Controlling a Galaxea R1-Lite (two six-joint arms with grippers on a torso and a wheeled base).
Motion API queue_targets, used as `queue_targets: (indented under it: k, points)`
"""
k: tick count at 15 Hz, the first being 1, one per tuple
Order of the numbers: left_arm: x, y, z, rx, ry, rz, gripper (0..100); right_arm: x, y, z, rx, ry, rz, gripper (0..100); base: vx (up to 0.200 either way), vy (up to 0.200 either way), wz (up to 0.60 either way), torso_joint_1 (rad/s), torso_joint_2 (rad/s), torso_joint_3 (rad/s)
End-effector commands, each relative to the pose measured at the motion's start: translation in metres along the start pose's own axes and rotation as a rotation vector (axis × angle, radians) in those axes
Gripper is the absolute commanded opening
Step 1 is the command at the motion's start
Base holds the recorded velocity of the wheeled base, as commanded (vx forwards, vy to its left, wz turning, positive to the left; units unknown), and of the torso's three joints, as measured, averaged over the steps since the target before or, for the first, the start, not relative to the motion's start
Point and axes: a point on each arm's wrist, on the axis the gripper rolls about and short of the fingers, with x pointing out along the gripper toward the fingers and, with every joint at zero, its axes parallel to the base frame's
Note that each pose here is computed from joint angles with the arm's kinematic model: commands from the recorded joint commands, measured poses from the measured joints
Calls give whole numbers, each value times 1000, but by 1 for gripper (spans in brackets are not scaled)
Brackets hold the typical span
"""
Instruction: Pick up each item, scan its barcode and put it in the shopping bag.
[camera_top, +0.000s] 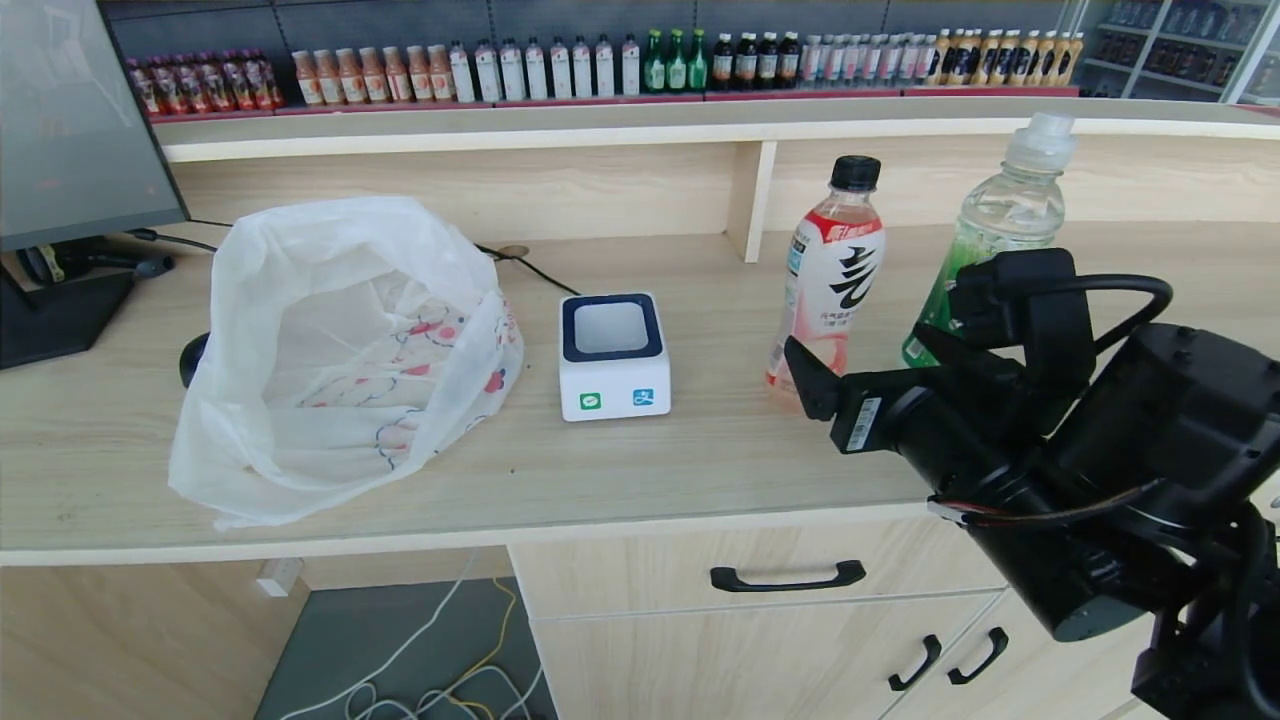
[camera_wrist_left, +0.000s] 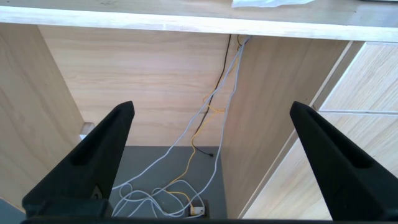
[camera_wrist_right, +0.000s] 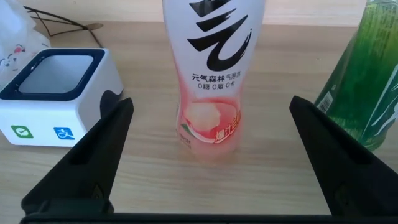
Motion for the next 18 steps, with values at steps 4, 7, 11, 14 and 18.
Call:
queue_targets:
  k: [4, 7, 11, 14, 18]
  points:
    - [0, 0, 0, 0, -1, 0, 100, 7, 5, -10, -2, 22, 27, 100, 0, 0, 0, 0, 0, 0]
    - [0, 0, 0, 0, -1, 0, 100, 15, 0, -13, -4, 24, 17, 100, 0, 0, 0, 0, 0, 0]
    - [0, 0, 0, 0, -1, 0, 100, 27, -7, -14, 0, 18, 22, 100, 0, 0, 0, 0, 0, 0]
    - [0, 0, 0, 0, -1, -1, 100, 47, -9, -13, 7, -8, 27, 100, 0, 0, 0, 0, 0, 0]
    - [0, 0, 0, 0, -1, 0, 100, 68, -12, -15, 8, -26, 7, 100, 0, 0, 0, 0, 0, 0]
